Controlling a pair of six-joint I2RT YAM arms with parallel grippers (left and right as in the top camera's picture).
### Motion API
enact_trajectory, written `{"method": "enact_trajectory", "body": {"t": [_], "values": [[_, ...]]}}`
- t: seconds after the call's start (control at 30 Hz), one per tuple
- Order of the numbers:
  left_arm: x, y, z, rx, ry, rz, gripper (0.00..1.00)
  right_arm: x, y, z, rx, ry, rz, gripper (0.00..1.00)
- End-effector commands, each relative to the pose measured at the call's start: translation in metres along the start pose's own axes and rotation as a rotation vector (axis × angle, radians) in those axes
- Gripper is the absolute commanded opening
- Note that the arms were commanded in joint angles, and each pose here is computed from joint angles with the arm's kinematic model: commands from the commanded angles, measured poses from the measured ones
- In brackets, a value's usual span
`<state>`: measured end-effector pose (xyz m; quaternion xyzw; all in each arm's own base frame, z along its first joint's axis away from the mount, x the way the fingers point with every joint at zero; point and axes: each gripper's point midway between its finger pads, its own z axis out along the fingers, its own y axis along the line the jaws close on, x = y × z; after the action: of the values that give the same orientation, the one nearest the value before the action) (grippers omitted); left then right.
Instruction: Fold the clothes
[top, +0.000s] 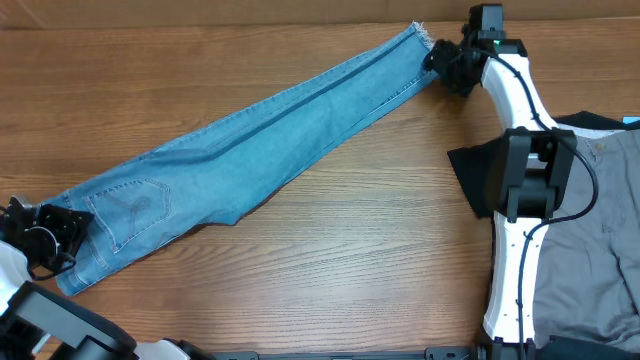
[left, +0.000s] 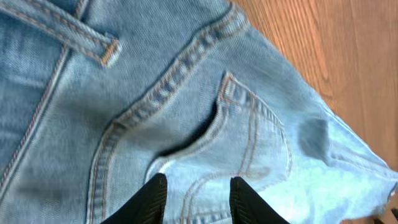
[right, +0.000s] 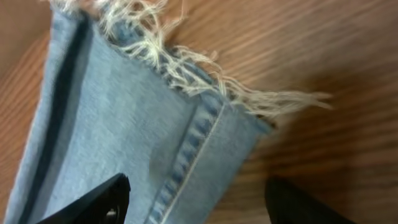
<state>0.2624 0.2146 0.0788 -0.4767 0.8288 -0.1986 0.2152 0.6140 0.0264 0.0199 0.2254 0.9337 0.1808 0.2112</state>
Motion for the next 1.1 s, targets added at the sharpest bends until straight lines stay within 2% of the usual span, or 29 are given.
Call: {"method": "enact_trajectory", "body": {"t": [0.0, 0.07, 0.1, 0.13, 0.23, 0.27, 0.3, 0.47, 0.6, 0.77, 0.8, 0.87, 0.9, 0.93, 1.07], "values": [[0.0, -0.012, -0.008, 0.033, -0.004, 0.069, 0.37, 0.035, 0.002, 0.04, -0.021, 0.093, 0.015, 0.73], [0.003, -0.011, -0.008, 0.03, 0.008, 0.066, 0.36, 0.04, 0.009, 0.045, -0.048, 0.102, 0.007, 0.72], [0.005, -0.011, -0.008, 0.03, 0.013, 0.063, 0.36, 0.042, 0.011, 0.047, -0.054, 0.104, 0.002, 0.65], [0.005, -0.011, -0.008, 0.029, 0.017, 0.061, 0.36, 0.042, 0.014, 0.049, -0.059, 0.101, -0.004, 0.53], [0.006, -0.01, -0.008, 0.029, 0.02, 0.059, 0.36, 0.042, 0.02, 0.05, -0.069, 0.091, -0.015, 0.27], [0.008, -0.01, -0.008, 0.028, 0.025, 0.056, 0.36, 0.041, 0.02, 0.05, -0.068, 0.09, -0.01, 0.12], [0.009, -0.01, -0.008, 0.028, 0.029, 0.053, 0.36, 0.042, 0.019, 0.05, -0.066, 0.093, -0.003, 0.04], [0.012, -0.01, -0.008, 0.026, 0.041, 0.046, 0.36, 0.047, -0.01, 0.036, 0.011, 0.161, 0.123, 0.04], [0.011, -0.01, -0.008, 0.027, 0.038, 0.047, 0.36, 0.058, -0.053, 0.001, 0.175, 0.243, 0.213, 0.04], [0.008, -0.009, -0.008, 0.024, 0.026, 0.066, 0.36, 0.077, -0.085, -0.057, 0.365, 0.337, 0.162, 0.04], [0.007, -0.01, -0.008, 0.024, 0.021, 0.069, 0.36, 0.072, -0.09, -0.066, 0.409, 0.315, 0.151, 0.14], [0.005, -0.01, -0.008, 0.027, 0.014, 0.072, 0.37, 0.056, -0.099, -0.084, 0.482, 0.241, 0.128, 0.58], [0.004, -0.01, -0.008, 0.027, 0.011, 0.075, 0.38, 0.045, -0.101, -0.094, 0.504, 0.192, 0.121, 0.68], [0.004, -0.01, -0.008, 0.026, 0.01, 0.076, 0.38, 0.035, -0.102, -0.102, 0.504, 0.152, 0.12, 0.71], [0.004, -0.01, -0.008, 0.025, 0.01, 0.095, 0.4, 0.017, -0.093, -0.116, 0.392, 0.124, 0.086, 0.68]]}}
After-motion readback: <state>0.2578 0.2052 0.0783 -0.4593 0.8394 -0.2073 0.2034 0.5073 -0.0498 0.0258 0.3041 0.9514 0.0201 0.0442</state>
